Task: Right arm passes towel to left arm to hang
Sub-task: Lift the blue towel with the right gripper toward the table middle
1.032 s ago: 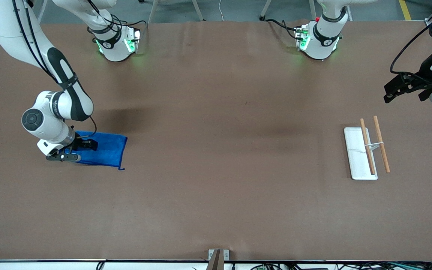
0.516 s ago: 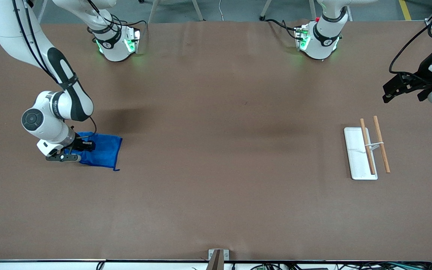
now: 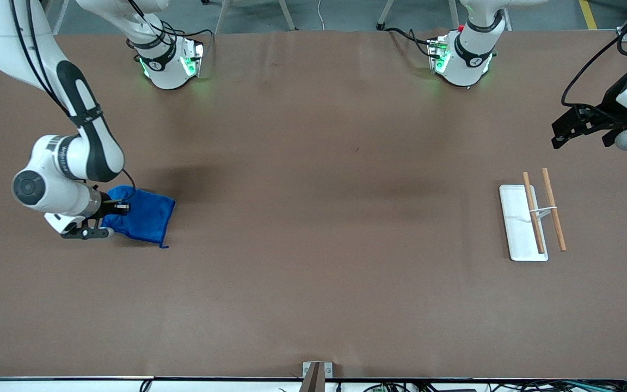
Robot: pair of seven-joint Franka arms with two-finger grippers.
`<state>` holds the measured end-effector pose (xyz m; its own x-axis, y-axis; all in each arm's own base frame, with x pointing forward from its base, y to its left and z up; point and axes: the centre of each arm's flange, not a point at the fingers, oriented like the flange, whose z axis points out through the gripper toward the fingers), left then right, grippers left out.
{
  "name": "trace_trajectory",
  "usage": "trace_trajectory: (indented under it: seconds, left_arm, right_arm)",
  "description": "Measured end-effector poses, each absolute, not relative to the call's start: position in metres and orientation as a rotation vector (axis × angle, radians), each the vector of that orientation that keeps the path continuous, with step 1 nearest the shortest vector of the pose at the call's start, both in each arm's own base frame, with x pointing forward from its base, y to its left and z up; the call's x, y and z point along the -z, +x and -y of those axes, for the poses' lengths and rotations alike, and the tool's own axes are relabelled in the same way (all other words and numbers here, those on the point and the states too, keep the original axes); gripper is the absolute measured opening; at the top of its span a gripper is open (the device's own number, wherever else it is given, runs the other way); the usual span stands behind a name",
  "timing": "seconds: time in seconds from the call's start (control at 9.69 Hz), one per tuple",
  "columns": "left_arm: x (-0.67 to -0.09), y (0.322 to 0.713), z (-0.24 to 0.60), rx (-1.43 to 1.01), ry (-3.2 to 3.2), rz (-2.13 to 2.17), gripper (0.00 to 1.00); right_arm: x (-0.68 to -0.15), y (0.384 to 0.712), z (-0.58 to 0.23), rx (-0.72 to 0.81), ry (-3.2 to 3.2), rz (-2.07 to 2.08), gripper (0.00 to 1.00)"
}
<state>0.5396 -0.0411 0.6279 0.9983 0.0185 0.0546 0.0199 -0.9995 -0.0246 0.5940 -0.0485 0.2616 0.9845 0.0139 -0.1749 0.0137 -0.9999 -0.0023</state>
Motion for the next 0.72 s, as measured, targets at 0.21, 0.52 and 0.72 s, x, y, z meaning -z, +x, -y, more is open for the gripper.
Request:
trace_trajectory:
  seconds: [0.21,0.52,0.72]
  left_arm:
    - [-0.627,0.54,0.04,0.082,-3.115,0.032,1.0]
    - [-0.62,0.543,0.038,0.062,-3.115,0.04,1.0]
    - [-0.62,0.544,0.036,0.063,-3.115,0.043,1.0]
  right_arm:
    - [-0.329,0.618,0.018,-0.253,-3.022,-0.003,0.07]
    - [-0.363,0.627,-0.067,-0.243,-2.822,-0.086,0.07]
    - [-0.377,0.623,-0.138,-0.261,-2.557,-0.161,0.07]
